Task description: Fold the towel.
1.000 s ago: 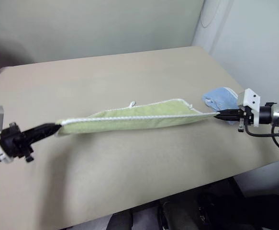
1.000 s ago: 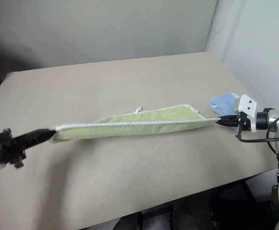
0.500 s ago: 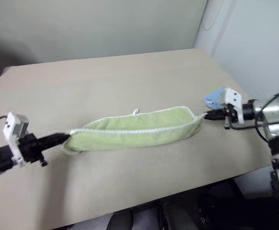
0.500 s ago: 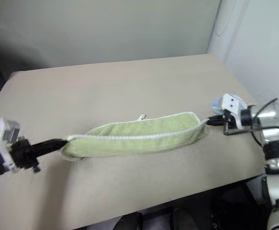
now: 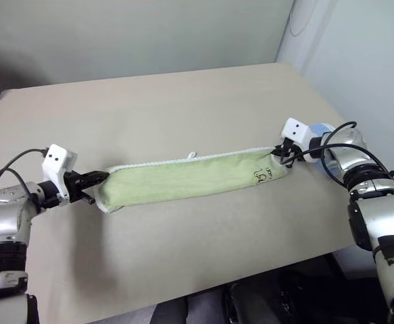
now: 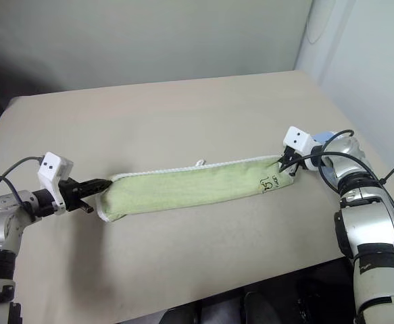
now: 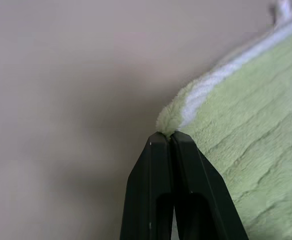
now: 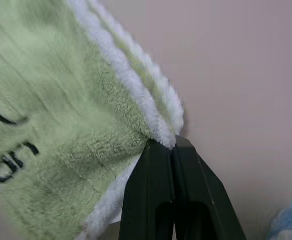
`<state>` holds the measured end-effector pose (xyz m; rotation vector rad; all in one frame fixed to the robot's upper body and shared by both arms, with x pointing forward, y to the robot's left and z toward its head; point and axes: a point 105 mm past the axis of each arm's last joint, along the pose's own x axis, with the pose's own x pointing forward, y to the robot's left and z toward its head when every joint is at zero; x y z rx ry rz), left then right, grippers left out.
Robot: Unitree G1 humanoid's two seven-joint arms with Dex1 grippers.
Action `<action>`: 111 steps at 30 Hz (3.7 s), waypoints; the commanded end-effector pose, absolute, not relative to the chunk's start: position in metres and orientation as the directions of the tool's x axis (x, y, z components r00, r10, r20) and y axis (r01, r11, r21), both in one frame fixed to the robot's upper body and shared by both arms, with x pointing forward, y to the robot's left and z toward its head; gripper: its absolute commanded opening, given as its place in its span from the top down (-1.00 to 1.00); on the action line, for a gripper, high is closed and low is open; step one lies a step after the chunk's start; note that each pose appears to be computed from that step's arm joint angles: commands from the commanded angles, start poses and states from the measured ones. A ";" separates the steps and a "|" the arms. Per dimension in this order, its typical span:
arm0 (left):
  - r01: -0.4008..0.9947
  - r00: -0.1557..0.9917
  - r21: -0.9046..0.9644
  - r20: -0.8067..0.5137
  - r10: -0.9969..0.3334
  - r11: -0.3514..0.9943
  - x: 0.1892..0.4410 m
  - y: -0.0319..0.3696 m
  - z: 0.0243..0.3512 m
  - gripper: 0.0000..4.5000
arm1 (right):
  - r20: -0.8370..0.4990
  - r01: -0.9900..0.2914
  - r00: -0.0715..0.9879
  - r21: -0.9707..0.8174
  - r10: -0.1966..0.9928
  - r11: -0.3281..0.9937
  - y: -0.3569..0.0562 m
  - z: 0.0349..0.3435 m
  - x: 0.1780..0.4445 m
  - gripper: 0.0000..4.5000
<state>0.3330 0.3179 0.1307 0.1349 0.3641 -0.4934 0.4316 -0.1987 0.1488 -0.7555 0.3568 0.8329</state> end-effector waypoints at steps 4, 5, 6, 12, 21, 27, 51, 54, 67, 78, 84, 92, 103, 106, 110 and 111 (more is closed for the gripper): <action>0.508 0.817 0.022 -0.329 -0.473 0.861 0.333 0.316 0.141 0.24 | -0.537 -0.741 0.671 -0.499 0.511 0.449 -0.202 0.162 0.437 0.71; 0.507 0.818 0.017 -0.325 -0.475 0.862 0.333 0.317 0.142 0.07 | -0.532 -0.737 0.676 -0.500 0.511 0.455 -0.202 0.162 0.437 0.54; 0.506 0.818 0.007 -0.320 -0.477 0.863 0.332 0.317 0.142 -0.03 | -0.527 -0.734 0.679 -0.497 0.511 0.463 -0.204 0.163 0.437 0.44; 0.460 0.849 0.027 -0.305 -0.431 0.888 0.328 0.327 0.143 -0.98 | -0.475 -0.679 0.734 -0.541 0.486 0.497 -0.213 0.175 0.441 -0.48; 0.230 0.973 0.002 0.028 -0.230 0.973 0.310 0.360 0.199 -1.00 | -0.288 -0.616 0.781 -0.212 0.554 0.759 -0.245 0.205 0.432 -0.92; 0.337 0.932 -0.020 0.150 -0.330 0.941 0.294 0.321 0.217 -1.00 | -0.254 -0.524 0.783 0.223 0.568 0.822 -0.258 0.200 0.418 -0.92; 0.715 0.698 -0.061 0.134 -0.704 0.697 0.293 0.182 0.201 -1.00 | -0.326 -0.097 0.749 0.807 0.577 0.582 -0.202 0.117 0.360 -0.96; 0.750 0.661 -0.025 0.088 -0.745 0.662 0.287 0.173 0.196 -1.00 | -0.336 -0.064 0.762 0.812 0.554 0.580 -0.195 0.109 0.369 -0.96; 0.834 0.551 0.004 -0.051 -0.833 0.552 0.273 0.150 0.171 -1.00 | -0.308 -0.066 0.777 0.827 0.549 0.558 -0.164 0.114 0.391 -0.71; 0.839 0.543 0.000 -0.058 -0.837 0.544 0.272 0.148 0.166 -1.00 | -0.299 -0.047 0.807 0.827 0.509 0.560 -0.177 0.118 0.390 0.99; 0.819 0.572 -0.004 -0.072 -0.817 0.574 0.270 0.156 0.161 -1.00 | -0.296 -0.062 0.847 0.770 0.442 0.635 -0.209 0.130 0.387 0.99; 0.772 0.633 0.000 -0.092 -0.769 0.636 0.272 0.178 0.156 -1.00 | -0.245 -0.215 0.891 0.518 0.384 0.828 -0.246 0.170 0.389 0.99; 0.773 0.632 0.000 -0.079 -0.771 0.634 0.276 0.173 0.156 -1.00 | -0.404 -0.766 0.642 -0.300 0.651 0.569 -0.136 0.182 0.360 0.99; 0.775 0.630 -0.001 -0.075 -0.773 0.632 0.276 0.170 0.156 -1.00 | -0.479 -0.813 0.581 -0.364 0.658 0.454 -0.118 0.161 0.354 0.99; 0.773 0.633 -0.001 -0.068 -0.771 0.635 0.274 0.168 0.156 -1.00 | -0.530 -0.868 0.486 -0.388 0.695 0.311 -0.094 0.141 0.344 0.99; 0.772 0.635 -0.002 -0.066 -0.770 0.636 0.274 0.168 0.156 -1.00 | -0.528 -0.870 0.481 -0.386 0.700 0.306 -0.091 0.141 0.344 0.99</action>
